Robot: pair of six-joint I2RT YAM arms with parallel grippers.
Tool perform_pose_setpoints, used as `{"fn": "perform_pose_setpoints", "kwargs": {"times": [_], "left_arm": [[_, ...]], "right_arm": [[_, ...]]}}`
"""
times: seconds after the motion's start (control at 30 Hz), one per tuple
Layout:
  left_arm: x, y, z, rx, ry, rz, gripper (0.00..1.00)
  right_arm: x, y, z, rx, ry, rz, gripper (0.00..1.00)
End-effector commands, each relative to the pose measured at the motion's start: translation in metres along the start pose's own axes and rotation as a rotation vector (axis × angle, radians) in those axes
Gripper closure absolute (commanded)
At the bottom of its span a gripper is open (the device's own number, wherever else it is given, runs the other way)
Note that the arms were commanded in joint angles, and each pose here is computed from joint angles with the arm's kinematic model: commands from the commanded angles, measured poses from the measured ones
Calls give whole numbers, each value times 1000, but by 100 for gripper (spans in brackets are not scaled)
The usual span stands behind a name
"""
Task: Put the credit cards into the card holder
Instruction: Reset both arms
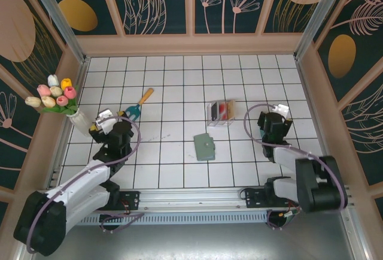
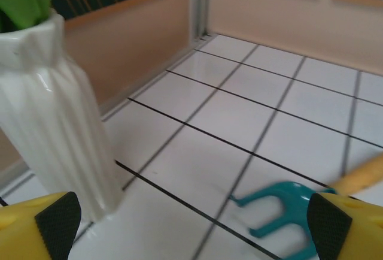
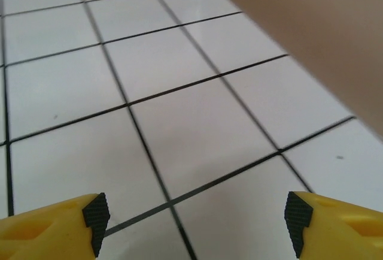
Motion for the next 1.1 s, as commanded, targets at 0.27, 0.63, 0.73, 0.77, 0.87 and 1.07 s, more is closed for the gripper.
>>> {"fn": "perform_pose_setpoints", "kwargs": {"times": [0.27,0.63,0.73,0.77,0.87,1.07], "left_arm": [[46,-10,-19,93,149,-201,2],[71,0,-15,0,286,-248,1],[81,2,-11,-21,255,-192,1],[80,1,-9,-37,243,-221,1],[80,2,-9,-28,242,-205,1],[80,2,-9,-26,247,-201,1]], "right_arm": [[3,-34,33,-5,-387,-262,19],[20,-27,17,79,-336,-227,1],[20,-29,15,92,-328,-240,1],[20,-28,16,89,-331,-233,1],[20,-28,16,87,-333,-235,1],[21,-29,16,88,-342,-228,1]]}}
Point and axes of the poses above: each hand's point on the last joint's axis, 136 mm out from that joint toward the fingers, its own x axis out along the fingers, its own z axis along the line the jaws close on, y = z × x, the point moved 8 cm from there along -x, back along the fingers, and after that the axes turned 10 degrees about x, right-handed, at the moved point
